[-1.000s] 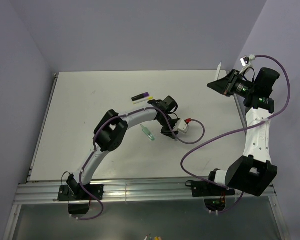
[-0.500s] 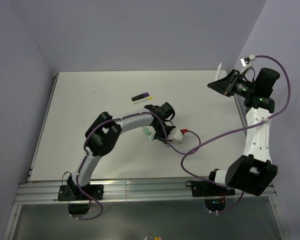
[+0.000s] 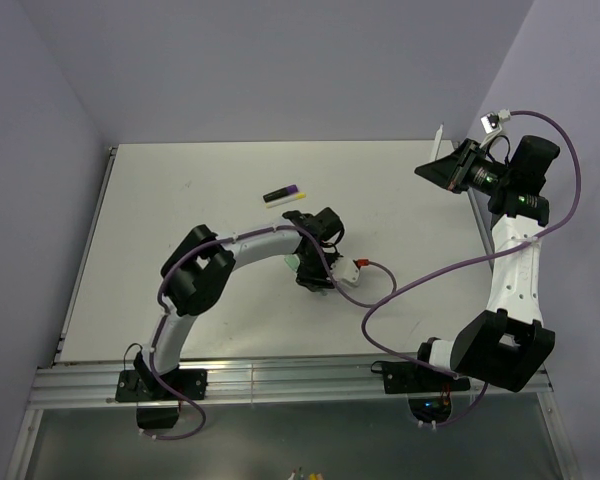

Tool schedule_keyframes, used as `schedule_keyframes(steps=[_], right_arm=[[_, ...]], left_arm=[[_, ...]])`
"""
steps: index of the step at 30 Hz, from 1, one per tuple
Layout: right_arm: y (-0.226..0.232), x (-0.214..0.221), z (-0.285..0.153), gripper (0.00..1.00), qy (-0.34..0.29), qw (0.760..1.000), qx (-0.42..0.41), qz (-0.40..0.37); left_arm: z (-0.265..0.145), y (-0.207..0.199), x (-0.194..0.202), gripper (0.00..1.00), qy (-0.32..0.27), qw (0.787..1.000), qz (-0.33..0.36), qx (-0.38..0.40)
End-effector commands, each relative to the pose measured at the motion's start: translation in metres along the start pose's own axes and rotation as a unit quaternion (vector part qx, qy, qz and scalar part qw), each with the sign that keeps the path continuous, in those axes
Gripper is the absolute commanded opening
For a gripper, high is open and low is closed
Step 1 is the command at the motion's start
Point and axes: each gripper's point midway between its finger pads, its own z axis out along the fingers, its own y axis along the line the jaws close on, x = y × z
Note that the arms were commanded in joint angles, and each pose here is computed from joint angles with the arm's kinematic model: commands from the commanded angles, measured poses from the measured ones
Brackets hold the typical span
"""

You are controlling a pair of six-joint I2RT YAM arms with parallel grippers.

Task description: Insert the pens into the pen caps

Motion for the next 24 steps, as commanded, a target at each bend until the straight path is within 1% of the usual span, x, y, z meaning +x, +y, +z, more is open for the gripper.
schedule_keyframes(steps=[1, 5, 11, 15, 18, 22, 24], right_arm=[[0.016, -0.016, -0.006, 0.0, -0.015, 0.999, -0.01, -0.032], [0.016, -0.016, -0.006, 0.0, -0.015, 0.999, -0.011, -0.035], [0.017, -0.017, -0.009, 0.0, -0.016, 0.999, -0.012, -0.034], [0.018, -0.017, -0.01, 0.0, -0.018, 0.999, -0.012, -0.035], [0.02, -0.018, -0.012, 0.0, -0.019, 0.999, -0.014, -0.035], [0.024, -0.018, -0.014, 0.0, -0.021, 0.999, -0.015, -0.039], [0.025, -0.019, -0.015, 0.0, -0.021, 0.999, -0.017, -0.038]], left_arm=[[-0.004, 0.007, 0.004, 0.46, 0.046, 0.999, -0.007, -0.008], [0.001, 0.001, -0.004, 0.45, 0.079, 0.996, 0.027, -0.013], [0.01, -0.017, -0.013, 0.45, 0.106, 0.993, 0.059, 0.0], [0.015, -0.023, -0.019, 0.45, 0.129, 0.988, 0.08, -0.004], [0.02, -0.026, -0.024, 0.42, 0.14, 0.986, 0.088, 0.002], [0.033, -0.024, -0.011, 0.37, 0.171, 0.981, 0.094, 0.012], [0.035, -0.024, -0.008, 0.37, 0.179, 0.979, 0.099, 0.011]])
